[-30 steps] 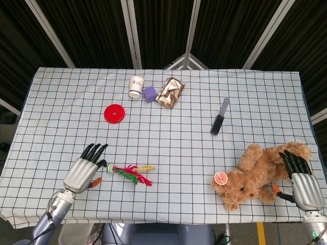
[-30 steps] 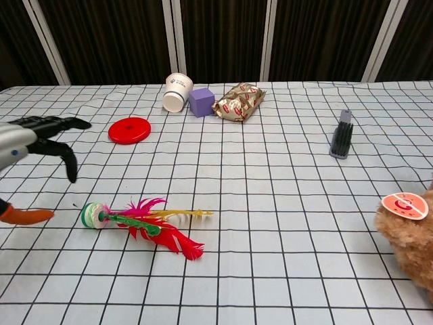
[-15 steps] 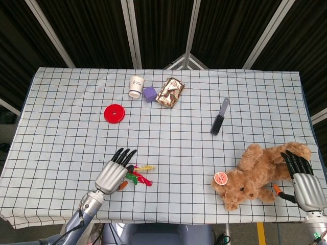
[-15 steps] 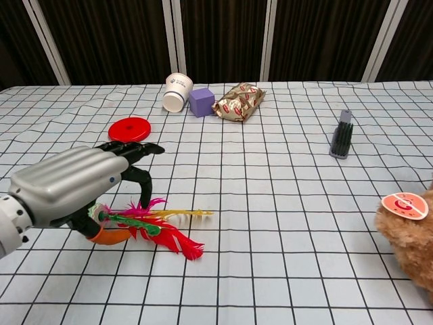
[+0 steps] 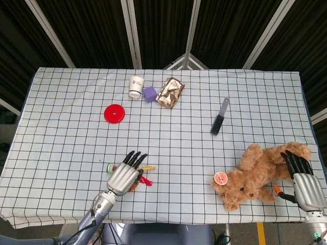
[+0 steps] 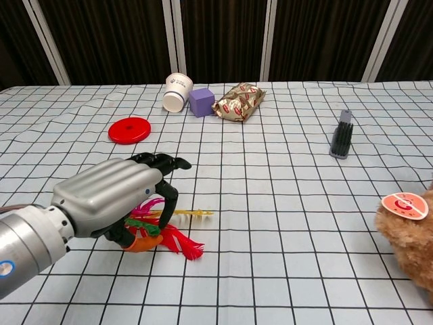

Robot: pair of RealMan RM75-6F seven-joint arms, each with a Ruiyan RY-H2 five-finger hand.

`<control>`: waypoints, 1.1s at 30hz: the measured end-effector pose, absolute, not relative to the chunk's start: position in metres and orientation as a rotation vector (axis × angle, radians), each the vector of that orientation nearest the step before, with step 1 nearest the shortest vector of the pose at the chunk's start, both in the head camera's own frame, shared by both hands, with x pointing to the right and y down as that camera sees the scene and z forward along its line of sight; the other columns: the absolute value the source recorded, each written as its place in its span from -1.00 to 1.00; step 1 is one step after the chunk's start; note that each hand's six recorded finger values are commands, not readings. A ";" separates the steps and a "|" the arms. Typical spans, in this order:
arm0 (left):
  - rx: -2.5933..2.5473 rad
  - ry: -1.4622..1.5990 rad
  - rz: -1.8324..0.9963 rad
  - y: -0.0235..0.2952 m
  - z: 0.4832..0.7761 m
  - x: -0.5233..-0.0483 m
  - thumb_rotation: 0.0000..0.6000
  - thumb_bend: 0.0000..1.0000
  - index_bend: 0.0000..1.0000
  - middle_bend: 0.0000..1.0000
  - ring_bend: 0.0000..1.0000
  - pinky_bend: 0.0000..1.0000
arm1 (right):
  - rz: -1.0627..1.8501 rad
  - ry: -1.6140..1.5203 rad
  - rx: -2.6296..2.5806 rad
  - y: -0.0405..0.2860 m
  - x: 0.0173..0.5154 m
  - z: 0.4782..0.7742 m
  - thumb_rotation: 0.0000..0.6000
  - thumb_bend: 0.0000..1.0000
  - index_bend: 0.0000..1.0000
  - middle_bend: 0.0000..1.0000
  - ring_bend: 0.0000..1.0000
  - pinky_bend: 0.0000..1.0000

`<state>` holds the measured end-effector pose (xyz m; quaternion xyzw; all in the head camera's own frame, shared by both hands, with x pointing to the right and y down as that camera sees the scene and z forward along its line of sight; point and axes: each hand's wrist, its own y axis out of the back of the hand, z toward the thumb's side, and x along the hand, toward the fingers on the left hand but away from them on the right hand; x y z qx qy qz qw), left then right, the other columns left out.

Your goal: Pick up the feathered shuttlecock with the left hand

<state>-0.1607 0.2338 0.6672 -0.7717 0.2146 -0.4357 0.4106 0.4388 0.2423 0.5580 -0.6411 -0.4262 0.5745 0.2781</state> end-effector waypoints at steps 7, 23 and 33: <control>-1.938 0.558 -1.100 0.235 0.666 -0.168 1.00 0.18 0.27 -0.87 -1.00 -1.00 | 1.540 -1.142 -1.723 0.243 0.438 0.558 1.00 -0.32 -1.00 -1.00 -1.00 -1.00; -1.942 0.726 -1.077 0.208 0.641 -0.187 1.00 0.24 0.27 -0.86 -1.00 -1.00 | 1.547 -1.141 -1.723 0.244 0.439 0.559 1.00 -0.32 -1.00 -1.00 -1.00 -1.00; -1.901 0.880 -1.062 0.175 0.617 -0.215 1.00 0.24 0.27 -0.85 -1.00 -1.00 | 1.554 -1.134 -1.720 0.244 0.439 0.559 1.00 -0.32 -1.00 -1.00 -1.00 -1.00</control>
